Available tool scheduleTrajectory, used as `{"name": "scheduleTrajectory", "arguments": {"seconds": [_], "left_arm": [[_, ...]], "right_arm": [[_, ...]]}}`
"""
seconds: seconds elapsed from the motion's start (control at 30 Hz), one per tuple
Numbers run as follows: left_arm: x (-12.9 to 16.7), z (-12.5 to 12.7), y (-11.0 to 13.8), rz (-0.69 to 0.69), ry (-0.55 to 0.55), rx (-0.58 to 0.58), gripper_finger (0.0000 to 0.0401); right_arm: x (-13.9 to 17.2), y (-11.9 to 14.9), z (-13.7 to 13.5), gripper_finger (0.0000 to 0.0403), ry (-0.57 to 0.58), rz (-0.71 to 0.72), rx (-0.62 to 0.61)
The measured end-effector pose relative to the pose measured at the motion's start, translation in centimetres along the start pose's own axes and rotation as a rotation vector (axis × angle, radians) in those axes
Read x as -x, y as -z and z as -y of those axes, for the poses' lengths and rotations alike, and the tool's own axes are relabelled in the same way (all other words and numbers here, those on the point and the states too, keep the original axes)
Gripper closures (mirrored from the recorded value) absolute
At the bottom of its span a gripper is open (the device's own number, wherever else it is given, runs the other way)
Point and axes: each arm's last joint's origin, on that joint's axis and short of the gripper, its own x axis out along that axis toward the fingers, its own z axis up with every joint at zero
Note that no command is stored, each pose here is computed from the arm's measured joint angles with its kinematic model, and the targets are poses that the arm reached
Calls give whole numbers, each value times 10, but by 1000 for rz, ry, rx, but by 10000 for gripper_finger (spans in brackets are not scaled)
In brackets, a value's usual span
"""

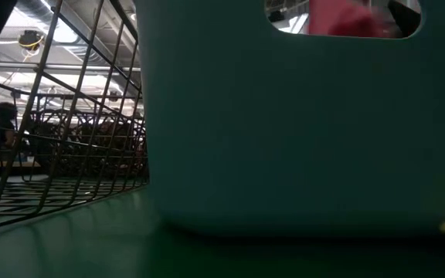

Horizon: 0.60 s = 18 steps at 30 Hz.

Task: Sort microfiber towel by color & place in baskets
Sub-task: Put the pink towel into the orange bin

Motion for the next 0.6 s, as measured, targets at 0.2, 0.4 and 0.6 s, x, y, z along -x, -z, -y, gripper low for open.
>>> {"name": "scheduleTrajectory", "arguments": {"seconds": [0.2, 0.4, 0.6], "left_arm": [[29, -38, -15, 51, -88, 24, 401], [53, -73, -12, -12, -159, 41, 401], [62, -102, 7, -144, -209, 86, 401]], "right_arm": [[0, 0, 0, 198, 0, -4, -1], [0, 1, 0, 198, 1, -10, -2], [0, 1, 0, 198, 1, -10, -2]]}}
